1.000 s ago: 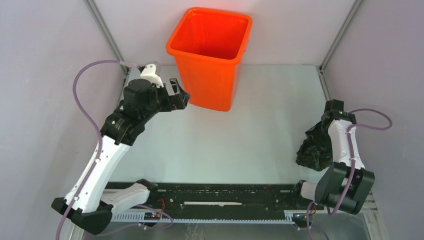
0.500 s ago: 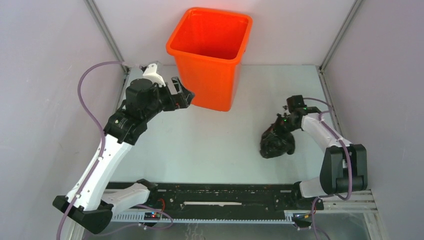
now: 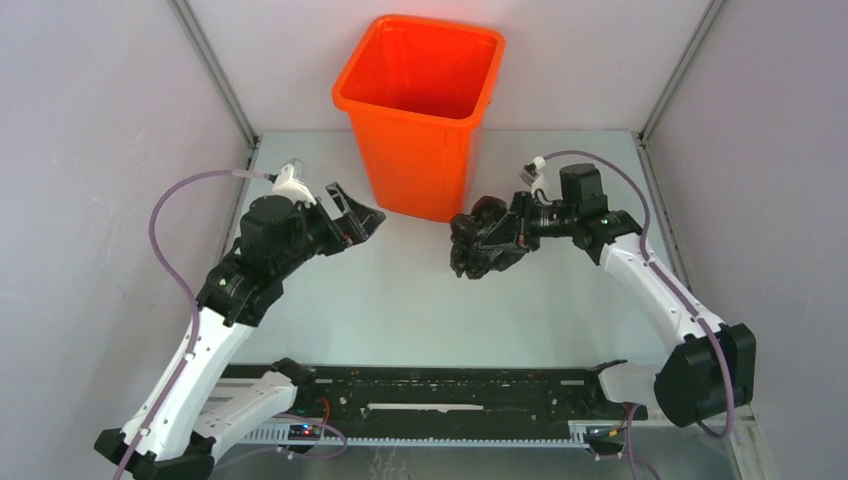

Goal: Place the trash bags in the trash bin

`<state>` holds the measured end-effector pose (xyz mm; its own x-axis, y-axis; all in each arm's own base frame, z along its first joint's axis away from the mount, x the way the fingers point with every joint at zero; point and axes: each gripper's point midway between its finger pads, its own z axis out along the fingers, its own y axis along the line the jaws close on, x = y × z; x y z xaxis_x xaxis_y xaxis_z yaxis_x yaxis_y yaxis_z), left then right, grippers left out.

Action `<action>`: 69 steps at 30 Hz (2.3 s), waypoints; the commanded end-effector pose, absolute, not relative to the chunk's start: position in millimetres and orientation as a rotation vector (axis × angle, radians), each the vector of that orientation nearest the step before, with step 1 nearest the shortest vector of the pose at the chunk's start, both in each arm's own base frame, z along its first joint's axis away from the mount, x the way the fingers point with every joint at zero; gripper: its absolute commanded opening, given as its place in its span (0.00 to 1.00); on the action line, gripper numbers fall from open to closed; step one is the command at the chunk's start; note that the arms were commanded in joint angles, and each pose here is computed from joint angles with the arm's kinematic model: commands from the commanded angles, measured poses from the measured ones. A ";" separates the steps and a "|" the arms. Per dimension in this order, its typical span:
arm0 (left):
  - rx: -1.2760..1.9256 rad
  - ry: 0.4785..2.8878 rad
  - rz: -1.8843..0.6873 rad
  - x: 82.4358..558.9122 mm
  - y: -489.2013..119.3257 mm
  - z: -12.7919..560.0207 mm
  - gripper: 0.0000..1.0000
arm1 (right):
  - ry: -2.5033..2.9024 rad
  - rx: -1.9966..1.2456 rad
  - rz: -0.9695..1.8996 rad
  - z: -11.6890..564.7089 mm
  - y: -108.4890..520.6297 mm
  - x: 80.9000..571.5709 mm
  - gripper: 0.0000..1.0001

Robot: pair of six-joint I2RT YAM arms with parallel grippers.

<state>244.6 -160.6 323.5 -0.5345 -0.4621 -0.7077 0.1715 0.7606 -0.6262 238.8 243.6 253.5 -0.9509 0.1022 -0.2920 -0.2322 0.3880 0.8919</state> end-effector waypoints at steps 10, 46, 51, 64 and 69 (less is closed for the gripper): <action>-0.133 2.325 -1.002 249.4 -241.5 254.1 1.00 | 2.778 0.044 1.009 140.5 172.1 229.4 0.73; 0.698 2.426 -0.752 260.7 -297.2 163.2 1.00 | 2.726 0.002 0.638 134.9 182.6 292.2 0.69; 0.551 2.411 -0.909 250.2 -306.5 177.4 1.00 | 2.568 -0.139 0.916 171.5 215.0 296.7 0.00; 0.119 2.319 -1.061 246.8 -276.3 215.4 0.97 | 2.384 -0.235 1.228 242.9 230.9 274.6 0.00; 0.087 2.408 -0.951 227.3 -265.1 193.5 0.86 | 2.354 -0.235 1.256 254.6 231.7 270.3 0.00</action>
